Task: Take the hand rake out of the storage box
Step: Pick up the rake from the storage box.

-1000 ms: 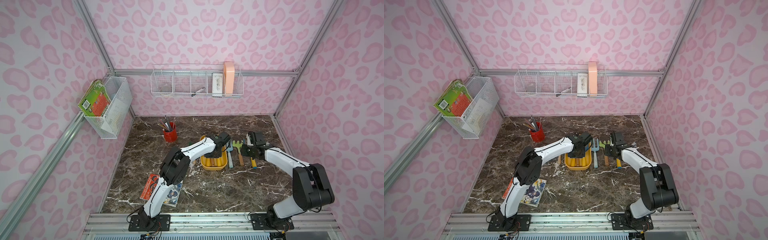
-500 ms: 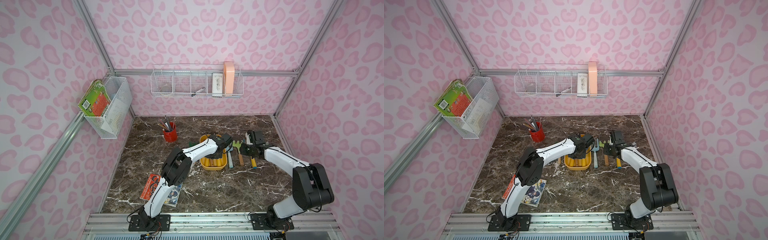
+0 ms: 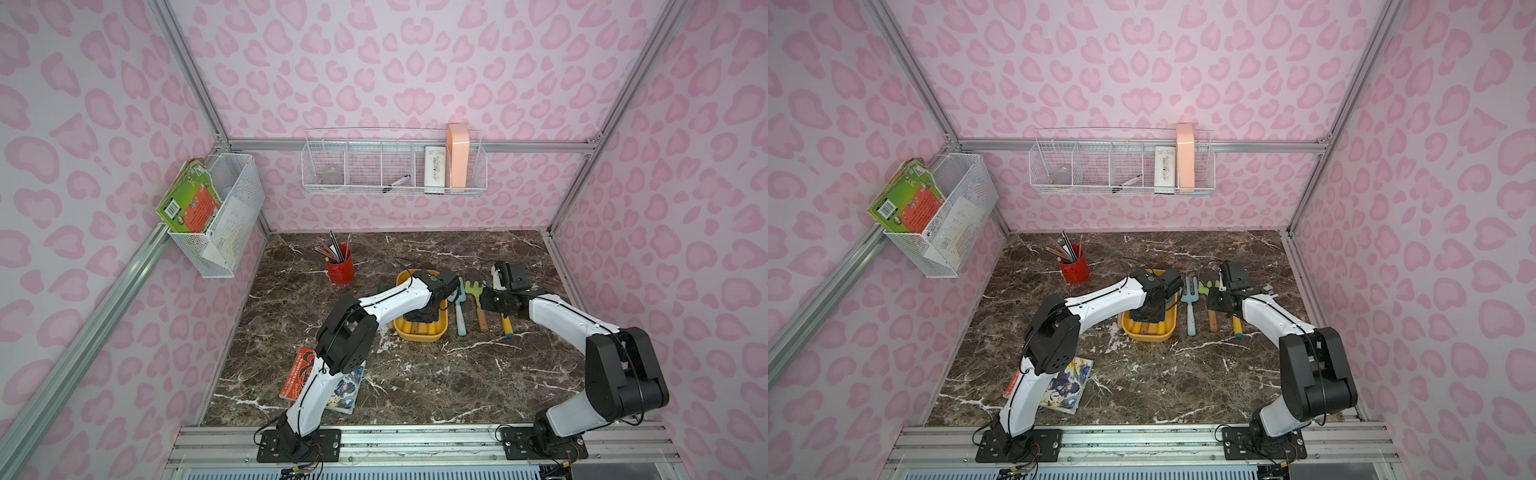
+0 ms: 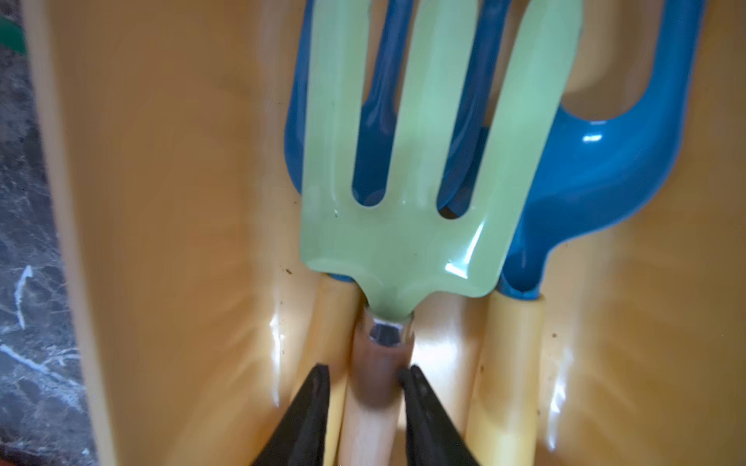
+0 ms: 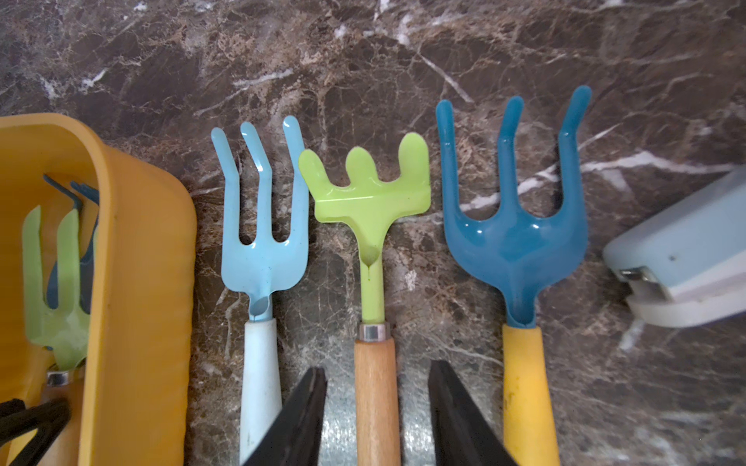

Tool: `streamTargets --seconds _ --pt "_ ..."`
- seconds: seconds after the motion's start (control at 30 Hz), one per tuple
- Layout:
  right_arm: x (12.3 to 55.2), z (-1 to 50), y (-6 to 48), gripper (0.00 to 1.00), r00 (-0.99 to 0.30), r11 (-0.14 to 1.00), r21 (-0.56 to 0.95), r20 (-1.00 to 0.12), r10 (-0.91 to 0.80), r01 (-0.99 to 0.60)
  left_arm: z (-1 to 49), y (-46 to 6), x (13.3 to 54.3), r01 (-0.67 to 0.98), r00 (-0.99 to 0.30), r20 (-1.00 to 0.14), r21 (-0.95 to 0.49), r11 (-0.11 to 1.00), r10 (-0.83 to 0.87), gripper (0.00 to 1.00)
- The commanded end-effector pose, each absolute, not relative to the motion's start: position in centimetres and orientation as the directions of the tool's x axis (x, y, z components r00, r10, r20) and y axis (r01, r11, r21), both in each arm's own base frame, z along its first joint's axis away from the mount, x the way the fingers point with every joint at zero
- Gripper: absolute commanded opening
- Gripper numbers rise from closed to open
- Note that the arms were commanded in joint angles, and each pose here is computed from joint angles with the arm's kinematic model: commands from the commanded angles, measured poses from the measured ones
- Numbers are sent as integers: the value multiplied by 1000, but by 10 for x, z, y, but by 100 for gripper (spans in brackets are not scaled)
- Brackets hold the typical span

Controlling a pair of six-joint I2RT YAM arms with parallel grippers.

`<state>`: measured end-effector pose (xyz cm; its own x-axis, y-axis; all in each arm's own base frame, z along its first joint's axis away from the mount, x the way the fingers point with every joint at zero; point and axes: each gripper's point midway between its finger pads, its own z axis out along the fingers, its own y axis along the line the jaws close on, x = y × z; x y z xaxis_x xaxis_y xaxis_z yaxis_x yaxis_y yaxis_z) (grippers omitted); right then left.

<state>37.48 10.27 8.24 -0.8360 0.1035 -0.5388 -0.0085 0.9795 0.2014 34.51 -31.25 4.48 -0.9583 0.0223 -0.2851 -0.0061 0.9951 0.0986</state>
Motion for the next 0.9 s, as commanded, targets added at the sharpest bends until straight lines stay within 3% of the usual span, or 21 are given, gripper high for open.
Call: streamTargets --seconds 0.0,0.2,0.4,0.7,0.87 --pt "375 82 103 44 -834 979 204 -542 108 -5 37 -315 339 -3 -969 -248 84 996 18 38" --pt "374 81 103 44 -835 979 204 -539 111 -2 25 -314 339 -12 -973 -230 98 995 11 39" --pt "374 83 102 44 -832 980 199 -545 109 -2 24 -306 344 -40 -971 -237 101 994 -15 28" --pt "376 84 104 44 -831 979 205 -545 111 -4 83 -319 360 -26 -937 -347 -5 1000 -27 24" --pt "377 84 105 44 -832 979 202 -545 105 -9 116 -301 368 -45 -916 -398 -28 999 -52 24"
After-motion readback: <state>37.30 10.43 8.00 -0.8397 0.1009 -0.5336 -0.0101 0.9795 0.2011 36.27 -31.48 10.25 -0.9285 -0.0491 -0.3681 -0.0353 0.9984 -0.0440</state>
